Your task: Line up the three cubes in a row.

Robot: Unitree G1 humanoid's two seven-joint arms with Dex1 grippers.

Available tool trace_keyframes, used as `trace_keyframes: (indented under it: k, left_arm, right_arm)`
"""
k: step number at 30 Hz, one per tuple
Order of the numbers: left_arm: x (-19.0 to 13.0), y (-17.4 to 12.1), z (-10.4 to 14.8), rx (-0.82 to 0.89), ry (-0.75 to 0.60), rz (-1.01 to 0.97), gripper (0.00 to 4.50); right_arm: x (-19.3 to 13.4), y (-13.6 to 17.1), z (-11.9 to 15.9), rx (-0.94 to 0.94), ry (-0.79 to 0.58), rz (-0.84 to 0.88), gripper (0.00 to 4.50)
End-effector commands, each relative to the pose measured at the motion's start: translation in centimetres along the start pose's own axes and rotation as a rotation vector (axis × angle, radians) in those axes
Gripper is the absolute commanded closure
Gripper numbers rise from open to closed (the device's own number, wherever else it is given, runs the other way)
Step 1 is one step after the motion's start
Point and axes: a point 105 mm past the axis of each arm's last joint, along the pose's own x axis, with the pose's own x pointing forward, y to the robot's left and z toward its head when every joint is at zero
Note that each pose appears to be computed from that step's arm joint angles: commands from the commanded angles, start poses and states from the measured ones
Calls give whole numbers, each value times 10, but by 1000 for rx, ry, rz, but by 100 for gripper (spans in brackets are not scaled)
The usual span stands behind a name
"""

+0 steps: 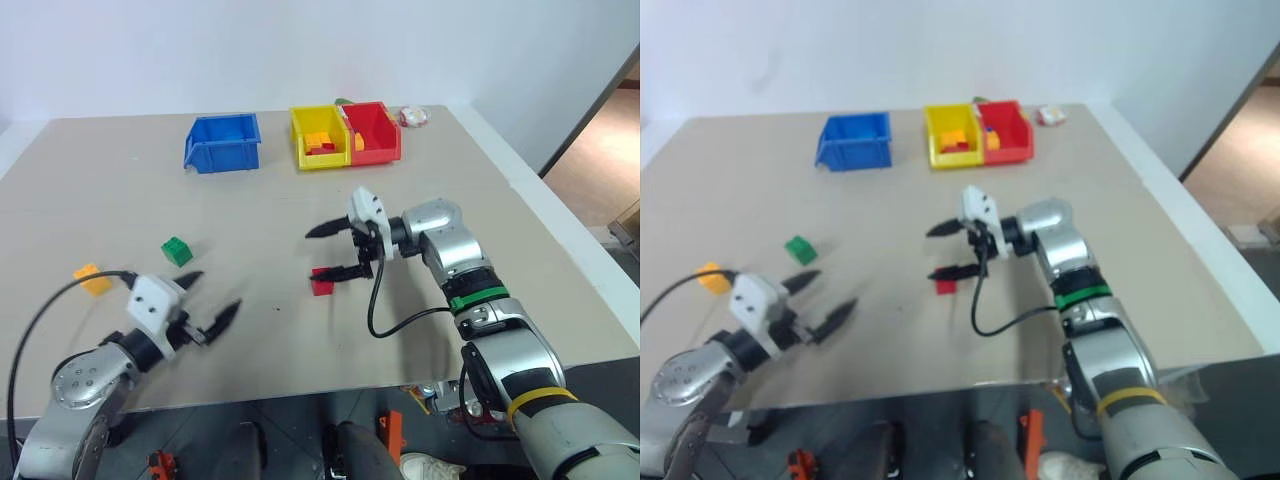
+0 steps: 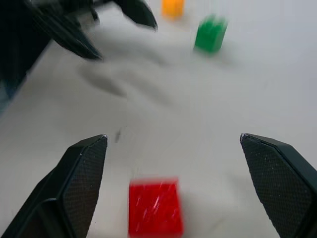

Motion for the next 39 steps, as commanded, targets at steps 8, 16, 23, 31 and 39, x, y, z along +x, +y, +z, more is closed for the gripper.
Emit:
trace_keyframes:
  k: [8,16,23,31,39]
  left_arm:
    - [3,74,6,31,77,197,0]
    - [27,91,-2,25,218,67,0]
    - [42,105,-12,43,311,24,0]
    - [62,109,-20,44,364,-51,67]
    - [68,100,-24,44,375,-100,315]
  right_arm:
    - [-1,13,31,-65,-107,-48,4]
    - [3,19,31,-60,-130,-68,4]
    - [3,18,30,-76,-121,-97,4]
    - [0,15,28,-90,-107,-121,0]
    - [-3,14,27,-102,-91,-134,0]
